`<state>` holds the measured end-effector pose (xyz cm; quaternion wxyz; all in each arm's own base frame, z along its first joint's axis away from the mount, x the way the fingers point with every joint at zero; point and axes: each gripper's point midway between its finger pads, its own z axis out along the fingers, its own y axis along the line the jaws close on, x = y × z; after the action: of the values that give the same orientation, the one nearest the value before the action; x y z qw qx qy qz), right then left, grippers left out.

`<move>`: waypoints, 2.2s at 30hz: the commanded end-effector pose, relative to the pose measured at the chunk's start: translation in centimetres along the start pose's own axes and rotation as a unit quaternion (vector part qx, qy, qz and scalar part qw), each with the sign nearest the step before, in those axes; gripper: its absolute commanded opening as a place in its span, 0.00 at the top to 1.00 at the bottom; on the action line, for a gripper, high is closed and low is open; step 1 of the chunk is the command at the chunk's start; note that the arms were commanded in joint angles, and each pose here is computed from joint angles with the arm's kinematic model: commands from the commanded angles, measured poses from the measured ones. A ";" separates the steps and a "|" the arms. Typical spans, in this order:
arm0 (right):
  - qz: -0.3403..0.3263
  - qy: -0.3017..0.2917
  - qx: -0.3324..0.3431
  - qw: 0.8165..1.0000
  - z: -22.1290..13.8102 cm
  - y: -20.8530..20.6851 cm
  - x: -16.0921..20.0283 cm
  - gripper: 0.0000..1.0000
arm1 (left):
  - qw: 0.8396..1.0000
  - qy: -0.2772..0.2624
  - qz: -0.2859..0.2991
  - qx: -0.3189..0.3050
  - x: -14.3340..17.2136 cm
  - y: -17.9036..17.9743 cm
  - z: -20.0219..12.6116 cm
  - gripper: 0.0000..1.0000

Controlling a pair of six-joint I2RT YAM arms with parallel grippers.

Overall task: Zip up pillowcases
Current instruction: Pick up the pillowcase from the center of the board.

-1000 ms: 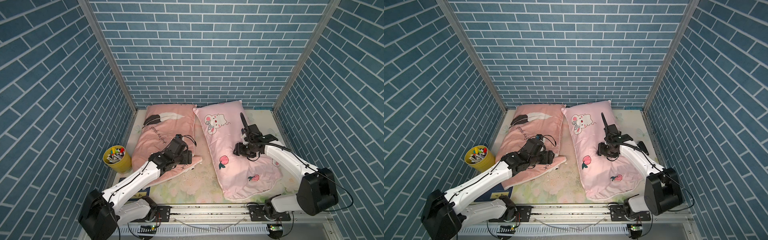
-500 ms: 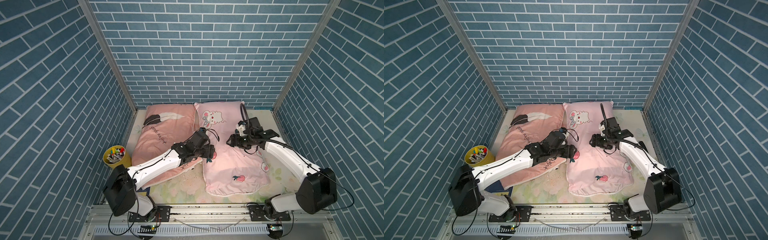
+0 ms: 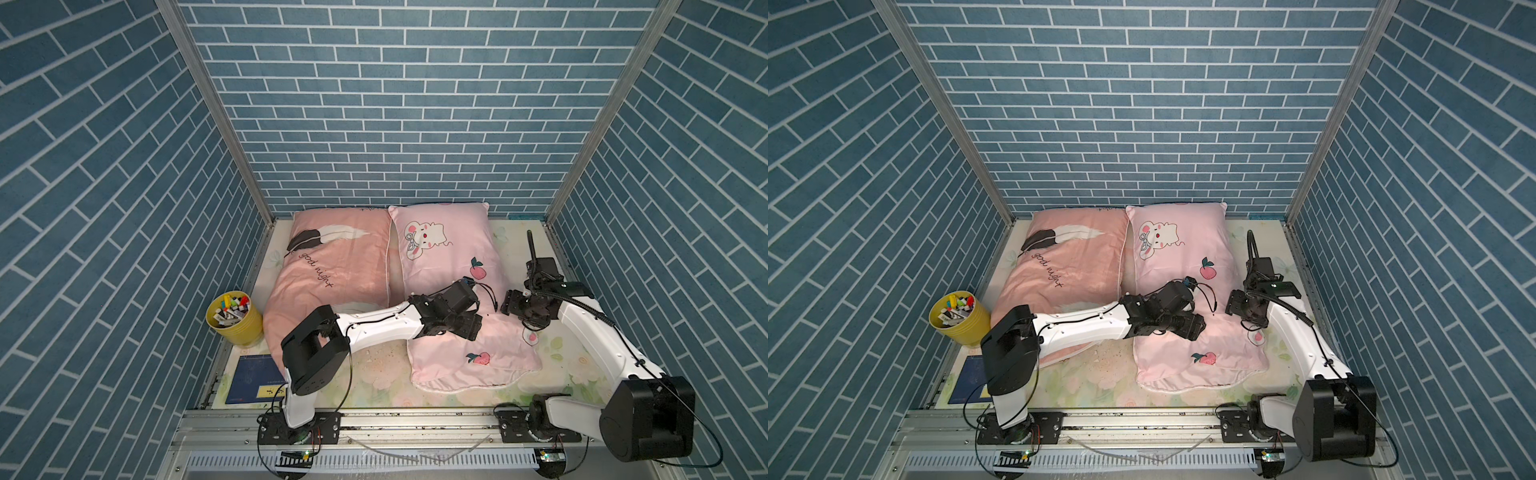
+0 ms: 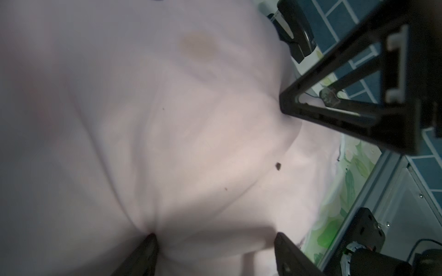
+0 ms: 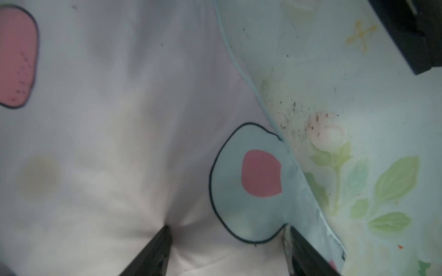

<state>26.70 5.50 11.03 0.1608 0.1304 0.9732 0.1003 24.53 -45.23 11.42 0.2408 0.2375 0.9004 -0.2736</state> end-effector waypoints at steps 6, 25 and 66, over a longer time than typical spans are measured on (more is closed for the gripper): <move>-0.017 0.042 -0.208 0.977 1.7 7.6 0.5 0.34 | 0.995 -0.004 -0.088 -0.044 -1.6 8.5 4.0 0.30; 0.094 -0.027 -0.173 0.980 2.1 0.3 -0.8 0.19 | 0.981 0.008 -0.141 -0.133 -4.6 20.5 7.0 0.32; 0.150 0.044 -0.242 0.958 -3.2 1.5 9.1 0.63 | 0.968 -0.015 -0.218 -0.123 -5.9 26.7 8.3 0.37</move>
<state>17.88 9.52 11.59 0.1264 0.2221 0.8882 0.3819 41.51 -40.82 7.13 0.1840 0.0914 0.9162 -0.3440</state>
